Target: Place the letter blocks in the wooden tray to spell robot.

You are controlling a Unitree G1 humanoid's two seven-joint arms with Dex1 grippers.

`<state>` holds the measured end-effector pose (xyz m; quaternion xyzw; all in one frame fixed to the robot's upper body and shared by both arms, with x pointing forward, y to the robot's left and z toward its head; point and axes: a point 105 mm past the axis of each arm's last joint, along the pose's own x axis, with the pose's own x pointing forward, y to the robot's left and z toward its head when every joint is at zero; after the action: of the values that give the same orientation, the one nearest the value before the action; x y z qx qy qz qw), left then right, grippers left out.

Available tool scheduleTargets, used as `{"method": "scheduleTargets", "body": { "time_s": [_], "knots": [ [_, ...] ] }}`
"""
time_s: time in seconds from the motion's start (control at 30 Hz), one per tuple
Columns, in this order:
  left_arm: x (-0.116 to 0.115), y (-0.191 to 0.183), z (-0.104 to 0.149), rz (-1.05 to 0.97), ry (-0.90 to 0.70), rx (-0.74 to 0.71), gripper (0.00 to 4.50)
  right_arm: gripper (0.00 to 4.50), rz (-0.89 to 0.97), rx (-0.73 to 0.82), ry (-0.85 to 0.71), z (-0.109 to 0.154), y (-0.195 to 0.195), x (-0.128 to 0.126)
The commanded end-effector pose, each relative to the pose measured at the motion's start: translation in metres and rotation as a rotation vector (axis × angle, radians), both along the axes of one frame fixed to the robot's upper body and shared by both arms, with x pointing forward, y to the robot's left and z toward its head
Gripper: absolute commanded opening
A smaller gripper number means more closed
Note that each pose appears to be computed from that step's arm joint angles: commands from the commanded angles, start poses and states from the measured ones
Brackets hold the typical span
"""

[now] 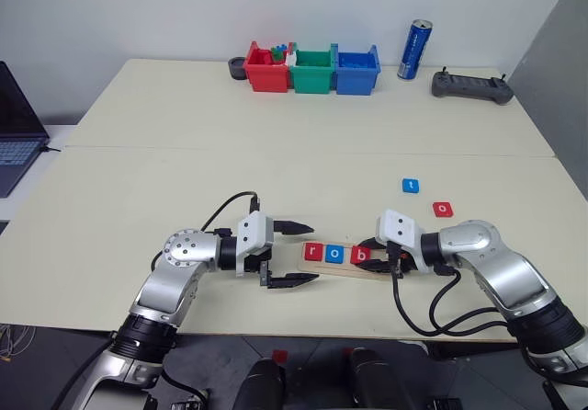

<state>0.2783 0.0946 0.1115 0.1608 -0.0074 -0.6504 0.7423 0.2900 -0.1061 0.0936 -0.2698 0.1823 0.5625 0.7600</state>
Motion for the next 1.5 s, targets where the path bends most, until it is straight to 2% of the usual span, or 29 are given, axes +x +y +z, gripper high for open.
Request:
{"method": "scheduleTargets", "body": {
  "time_s": [0.03, 0.07, 0.2, 0.27, 0.63, 0.73, 0.87, 0.97, 1.17, 1.3, 1.5],
  "knots": [
    [-0.001, -0.002, 0.008, -0.017, -0.034, 0.003, 4.50, 2.21, 0.021, 0.005, -0.034, 0.008, 0.001, 0.001],
    [-0.001, -0.002, 0.007, -0.016, -0.034, 0.004, 4.50, 2.46, 0.022, 0.006, -0.034, 0.008, 0.001, 0.001],
    [-0.001, -0.001, 0.007, -0.016, -0.035, 0.006, 4.50, 3.96, 0.024, 0.016, -0.028, 0.009, 0.002, 0.000],
    [-0.001, -0.001, 0.007, -0.017, -0.035, 0.007, 4.50, 4.45, 0.025, 0.030, -0.021, 0.012, 0.003, -0.001],
    [-0.002, -0.004, 0.007, -0.024, -0.038, -0.002, 4.50, 4.45, -0.066, 0.105, -0.074, 0.040, -0.010, 0.005],
    [0.000, -0.006, 0.009, -0.014, -0.042, -0.020, 4.50, 4.45, -0.143, 0.121, -0.109, 0.051, -0.022, 0.004],
    [0.004, -0.015, 0.019, 0.008, -0.055, -0.094, 4.50, 4.45, -0.408, 0.170, -0.183, 0.063, -0.053, 0.011],
    [0.007, -0.023, 0.028, 0.023, -0.063, -0.146, 4.50, 4.45, -0.673, 0.171, -0.249, 0.059, -0.087, 0.022],
    [0.008, -0.029, 0.028, 0.010, -0.056, -0.151, 4.50, 4.45, -1.026, 0.155, -0.310, 0.046, -0.131, 0.034],
    [0.009, -0.031, 0.026, -0.001, -0.056, -0.142, 4.50, 4.45, -1.110, 0.115, -0.310, 0.034, -0.139, 0.043],
    [0.008, -0.027, 0.025, 0.014, -0.050, -0.138, 4.50, 4.45, -1.241, 0.210, -0.203, 0.017, -0.134, 0.058]
  ]
}}
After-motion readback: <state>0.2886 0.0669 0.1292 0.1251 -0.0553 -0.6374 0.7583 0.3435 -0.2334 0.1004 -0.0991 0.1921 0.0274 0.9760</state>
